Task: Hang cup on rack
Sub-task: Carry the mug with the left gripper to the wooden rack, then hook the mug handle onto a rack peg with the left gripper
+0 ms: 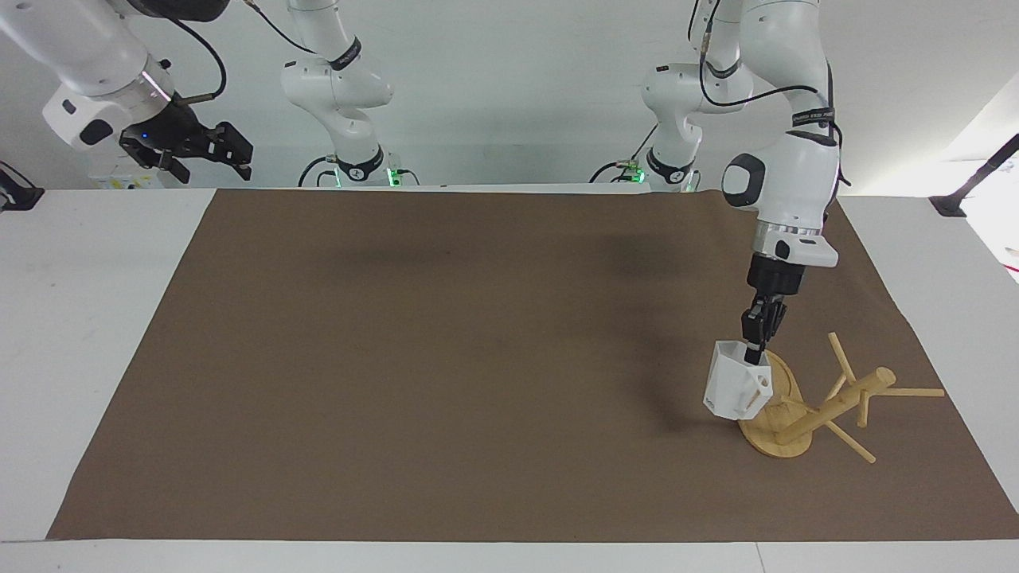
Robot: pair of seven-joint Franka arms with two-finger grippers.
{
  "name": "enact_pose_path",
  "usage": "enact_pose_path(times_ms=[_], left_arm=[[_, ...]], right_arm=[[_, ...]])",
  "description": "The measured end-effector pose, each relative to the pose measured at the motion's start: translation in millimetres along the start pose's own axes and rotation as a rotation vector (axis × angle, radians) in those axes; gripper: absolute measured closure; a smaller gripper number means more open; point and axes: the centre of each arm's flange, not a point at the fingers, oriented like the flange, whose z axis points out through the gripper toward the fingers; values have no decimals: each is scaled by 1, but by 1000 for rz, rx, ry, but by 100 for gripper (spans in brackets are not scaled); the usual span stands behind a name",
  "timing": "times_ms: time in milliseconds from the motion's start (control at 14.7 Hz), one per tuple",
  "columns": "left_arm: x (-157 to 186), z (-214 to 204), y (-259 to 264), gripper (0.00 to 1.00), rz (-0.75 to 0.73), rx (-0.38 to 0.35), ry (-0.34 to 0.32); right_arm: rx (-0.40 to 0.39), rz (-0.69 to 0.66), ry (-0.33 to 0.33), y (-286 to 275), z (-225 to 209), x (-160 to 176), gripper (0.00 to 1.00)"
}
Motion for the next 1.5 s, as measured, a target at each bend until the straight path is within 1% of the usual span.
enact_pose_path(times_ms=[136, 273, 614, 1023, 1364, 1500], left_arm=[[-15, -8, 4, 96, -49, -63, 65], [-26, -10, 7, 96, -68, -83, 76], [-22, 1, -2, 96, -88, -64, 80], [-3, 26, -12, 96, -121, -38, 93], [5, 37, -10, 96, -130, -36, 96], [10, 40, -15, 96, -140, -22, 91]], right_arm=[[0, 0, -1, 0, 1, 0, 0], [0, 0, -2, 0, 1, 0, 0], [0, 0, -2, 0, 1, 0, 0], [0, 0, -2, 0, 1, 0, 0], [0, 0, -2, 0, 1, 0, 0], [0, 0, -2, 0, 1, 0, 0]])
